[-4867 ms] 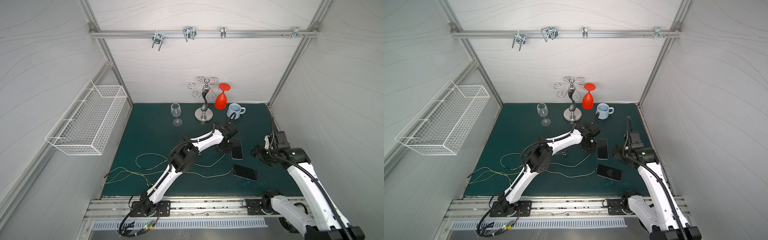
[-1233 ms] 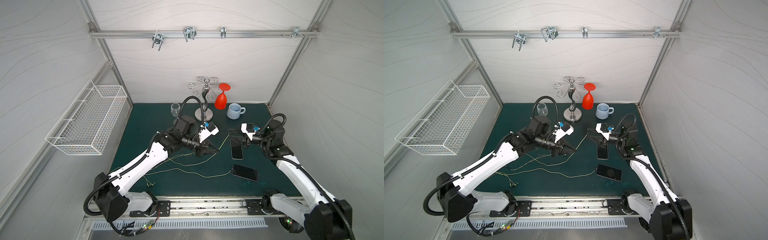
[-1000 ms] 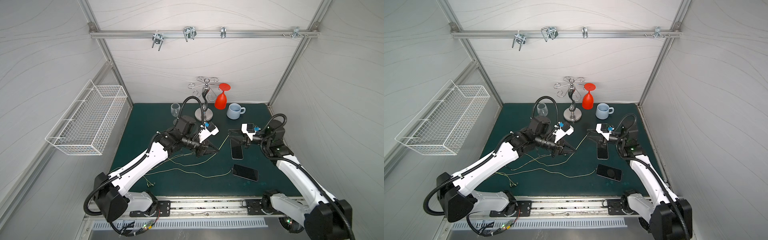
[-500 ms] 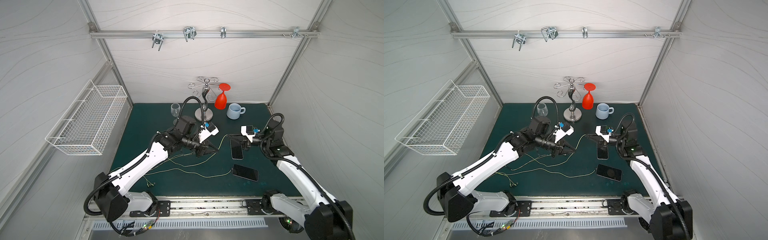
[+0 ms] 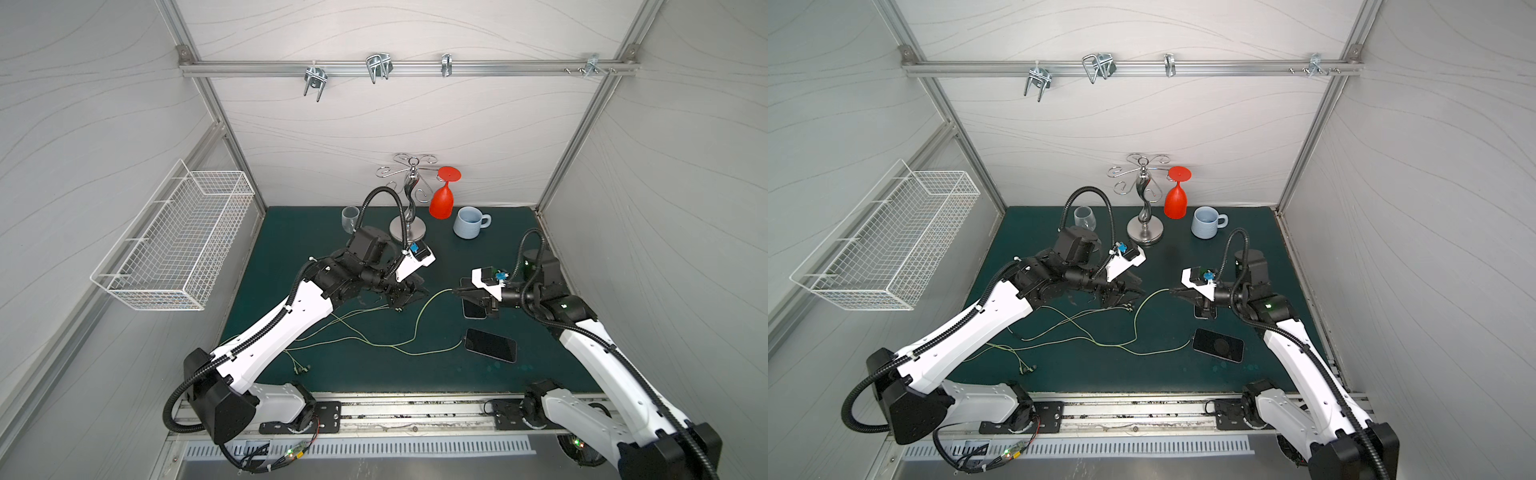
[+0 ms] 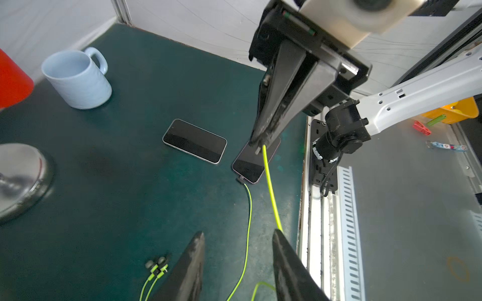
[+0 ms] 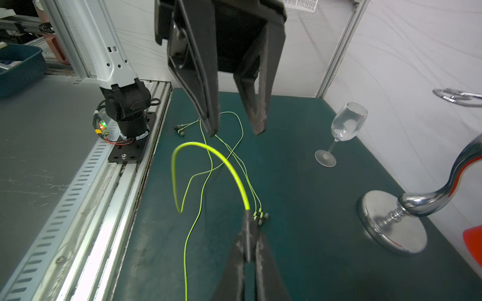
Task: Plug wired earphones into phones
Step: Pick up the wired earphone from the center of the board.
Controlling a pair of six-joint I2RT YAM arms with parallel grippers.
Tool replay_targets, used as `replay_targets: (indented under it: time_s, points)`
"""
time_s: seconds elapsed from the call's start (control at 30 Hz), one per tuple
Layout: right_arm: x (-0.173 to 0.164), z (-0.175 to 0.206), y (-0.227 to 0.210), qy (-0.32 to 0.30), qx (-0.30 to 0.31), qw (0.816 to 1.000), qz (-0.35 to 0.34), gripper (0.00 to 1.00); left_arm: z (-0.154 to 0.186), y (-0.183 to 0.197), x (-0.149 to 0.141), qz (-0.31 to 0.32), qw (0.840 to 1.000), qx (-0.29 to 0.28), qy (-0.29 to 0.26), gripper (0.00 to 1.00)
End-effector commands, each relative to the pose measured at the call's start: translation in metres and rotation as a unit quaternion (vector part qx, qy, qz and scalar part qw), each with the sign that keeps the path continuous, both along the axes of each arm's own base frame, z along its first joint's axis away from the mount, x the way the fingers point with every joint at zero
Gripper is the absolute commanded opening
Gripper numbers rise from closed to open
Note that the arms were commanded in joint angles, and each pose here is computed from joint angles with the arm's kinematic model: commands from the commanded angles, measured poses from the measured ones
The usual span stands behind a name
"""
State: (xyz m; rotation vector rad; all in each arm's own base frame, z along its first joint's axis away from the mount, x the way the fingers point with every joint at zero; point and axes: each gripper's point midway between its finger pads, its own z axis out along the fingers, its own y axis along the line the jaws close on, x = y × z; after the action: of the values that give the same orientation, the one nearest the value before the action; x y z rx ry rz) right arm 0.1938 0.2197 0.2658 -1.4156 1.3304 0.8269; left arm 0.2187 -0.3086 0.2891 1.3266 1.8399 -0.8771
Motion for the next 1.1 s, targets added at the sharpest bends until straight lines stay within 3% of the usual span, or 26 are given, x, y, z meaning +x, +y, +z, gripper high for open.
replay_targets:
  time_s: [0.0,0.23,0.5,0.77,0.9,1.07]
  points:
    - [-0.013,-0.004,-0.002,-0.003,-0.025,1.0,0.014,0.0,0.031,-0.014,-0.008,-0.04,0.995,-0.021,-0.086,0.44]
    - [-0.025,0.007,0.003,-0.018,-0.015,0.999,0.04,0.0,0.013,-0.035,-0.008,-0.072,0.989,0.023,-0.127,0.44]
    - [-0.034,0.013,0.006,-0.028,-0.007,0.998,0.058,0.0,0.011,-0.044,-0.01,-0.096,0.985,0.031,-0.141,0.38]
    - [-0.035,0.011,0.009,-0.025,-0.008,0.998,0.065,0.0,0.012,-0.049,-0.017,-0.113,0.984,0.023,-0.135,0.18]
    - [-0.032,0.013,0.01,-0.027,-0.007,0.998,0.061,0.0,0.011,-0.05,-0.022,-0.121,0.985,0.021,-0.125,0.15]
    - [-0.031,0.014,0.01,-0.026,-0.006,0.998,0.06,0.0,0.009,-0.05,-0.026,-0.127,0.985,0.019,-0.116,0.0]
